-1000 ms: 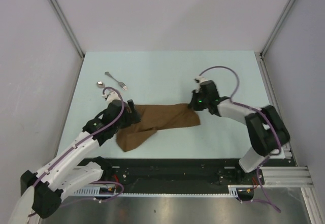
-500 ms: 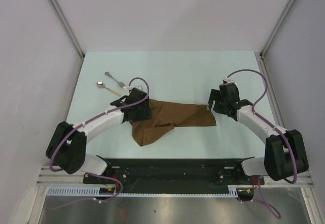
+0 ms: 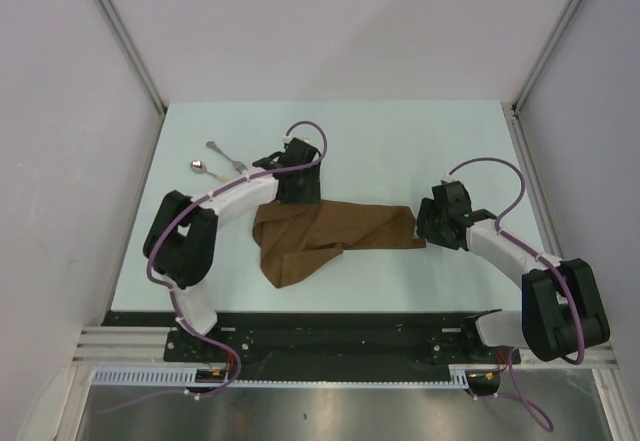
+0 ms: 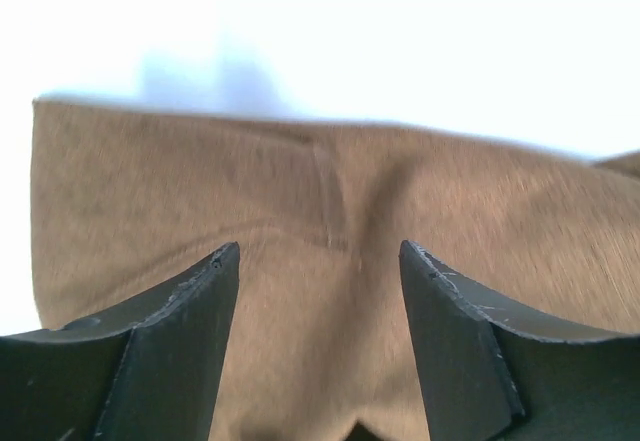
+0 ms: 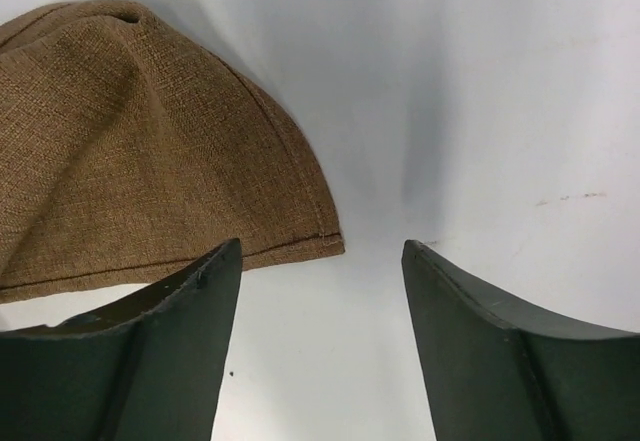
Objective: Fold the napkin into a case and place the utensils inside
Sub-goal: Pick up the crumpled napkin from the center of the board.
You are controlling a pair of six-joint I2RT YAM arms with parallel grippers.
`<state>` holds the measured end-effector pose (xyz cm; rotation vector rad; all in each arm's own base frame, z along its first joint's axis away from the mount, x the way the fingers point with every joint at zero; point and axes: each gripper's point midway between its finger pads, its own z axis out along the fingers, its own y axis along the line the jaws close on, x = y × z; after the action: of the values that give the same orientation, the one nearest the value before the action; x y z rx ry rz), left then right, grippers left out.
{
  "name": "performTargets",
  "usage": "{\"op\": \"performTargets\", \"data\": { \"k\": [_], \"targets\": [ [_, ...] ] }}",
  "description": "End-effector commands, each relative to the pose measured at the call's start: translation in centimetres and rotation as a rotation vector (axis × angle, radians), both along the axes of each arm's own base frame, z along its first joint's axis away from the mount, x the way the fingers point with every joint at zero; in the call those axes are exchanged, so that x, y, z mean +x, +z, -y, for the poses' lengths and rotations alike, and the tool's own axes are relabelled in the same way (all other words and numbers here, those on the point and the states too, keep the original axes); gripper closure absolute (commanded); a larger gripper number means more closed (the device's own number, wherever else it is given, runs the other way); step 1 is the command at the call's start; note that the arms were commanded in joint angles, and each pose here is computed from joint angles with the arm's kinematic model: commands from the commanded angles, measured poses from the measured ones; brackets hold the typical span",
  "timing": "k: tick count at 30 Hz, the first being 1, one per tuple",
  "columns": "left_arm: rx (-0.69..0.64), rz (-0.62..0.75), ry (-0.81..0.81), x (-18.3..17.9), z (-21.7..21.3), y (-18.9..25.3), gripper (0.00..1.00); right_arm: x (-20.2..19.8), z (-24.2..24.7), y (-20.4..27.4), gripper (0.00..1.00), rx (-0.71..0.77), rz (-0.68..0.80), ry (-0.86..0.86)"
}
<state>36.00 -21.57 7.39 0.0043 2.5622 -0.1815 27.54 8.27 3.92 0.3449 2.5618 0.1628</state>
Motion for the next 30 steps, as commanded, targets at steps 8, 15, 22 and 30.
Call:
{"op": "performTargets", "data": {
  "k": [8,15,22,30],
  "targets": [
    [0.093,-0.032,-0.010,1.7,0.1,-1.1,0.54,-0.3,0.4,-0.7,0.36,-0.079,0.012,-0.020],
    [0.073,-0.050,-0.026,0.2,-0.1,-1.6,0.65,-0.6,-0.1,-1.0,0.36,-0.126,-0.015,-0.025],
    [0.044,-0.050,-0.031,-0.5,-0.1,-1.5,0.83,0.1,-0.3,-2.0,0.41,-0.145,-0.009,-0.051],
    [0.028,0.024,-0.050,0.0,-0.5,2.7,1.00,1.9,-0.8,-2.0,0.68,-0.147,0.010,-0.051]
  ]
}}
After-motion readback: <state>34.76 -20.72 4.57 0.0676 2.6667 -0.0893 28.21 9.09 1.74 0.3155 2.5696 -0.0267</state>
